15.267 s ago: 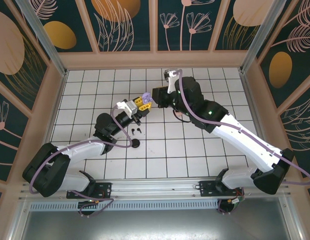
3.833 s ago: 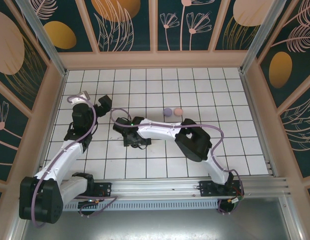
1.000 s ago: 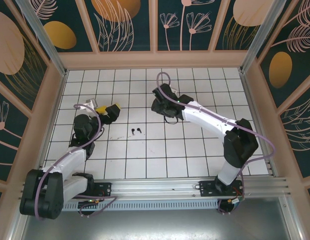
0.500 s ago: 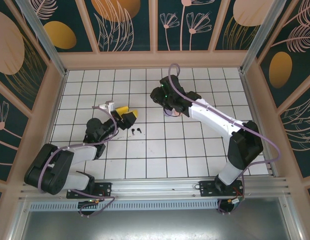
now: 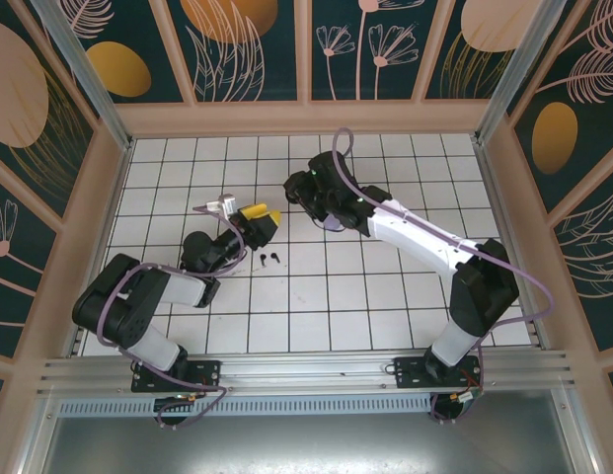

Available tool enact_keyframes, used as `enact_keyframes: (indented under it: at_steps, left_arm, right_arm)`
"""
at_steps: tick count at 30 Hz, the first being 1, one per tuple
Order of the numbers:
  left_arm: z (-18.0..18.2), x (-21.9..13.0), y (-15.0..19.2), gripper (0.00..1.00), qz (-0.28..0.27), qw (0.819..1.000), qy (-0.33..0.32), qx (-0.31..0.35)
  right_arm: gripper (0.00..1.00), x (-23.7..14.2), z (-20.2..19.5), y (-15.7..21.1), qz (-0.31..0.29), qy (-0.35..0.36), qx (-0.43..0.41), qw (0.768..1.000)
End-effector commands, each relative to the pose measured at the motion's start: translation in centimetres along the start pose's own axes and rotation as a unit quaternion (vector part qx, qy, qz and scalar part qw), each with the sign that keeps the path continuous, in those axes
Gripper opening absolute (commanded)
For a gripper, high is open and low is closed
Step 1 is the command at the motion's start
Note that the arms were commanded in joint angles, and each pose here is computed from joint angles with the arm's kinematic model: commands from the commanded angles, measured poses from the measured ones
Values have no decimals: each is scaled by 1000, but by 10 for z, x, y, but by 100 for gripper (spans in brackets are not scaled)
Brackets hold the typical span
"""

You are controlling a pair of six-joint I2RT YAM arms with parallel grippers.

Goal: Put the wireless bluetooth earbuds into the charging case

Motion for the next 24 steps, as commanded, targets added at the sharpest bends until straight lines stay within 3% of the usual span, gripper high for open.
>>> enact_keyframes:
  at_steps: [1,24]
  left_arm:
    - [-13,11,-17,78,-35,999,37,8]
    - [-1,38,-10,52,-33,998,44,-9]
  right_arm:
    - [45,0,19,4,-1,-25,7,1000]
    - [45,7,32,21,14,-34,-6,999]
Point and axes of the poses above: each hand's point on the last joint's axis, 136 mm out from that joint toward the fingers, its own x axis out along the fingers, its own z axis along the line the jaws close on, y = z × x, the point moved 3 cm from there along -x, back along the fingers, and after that the axes turned 1 degree about x, right-handed, at the moved point
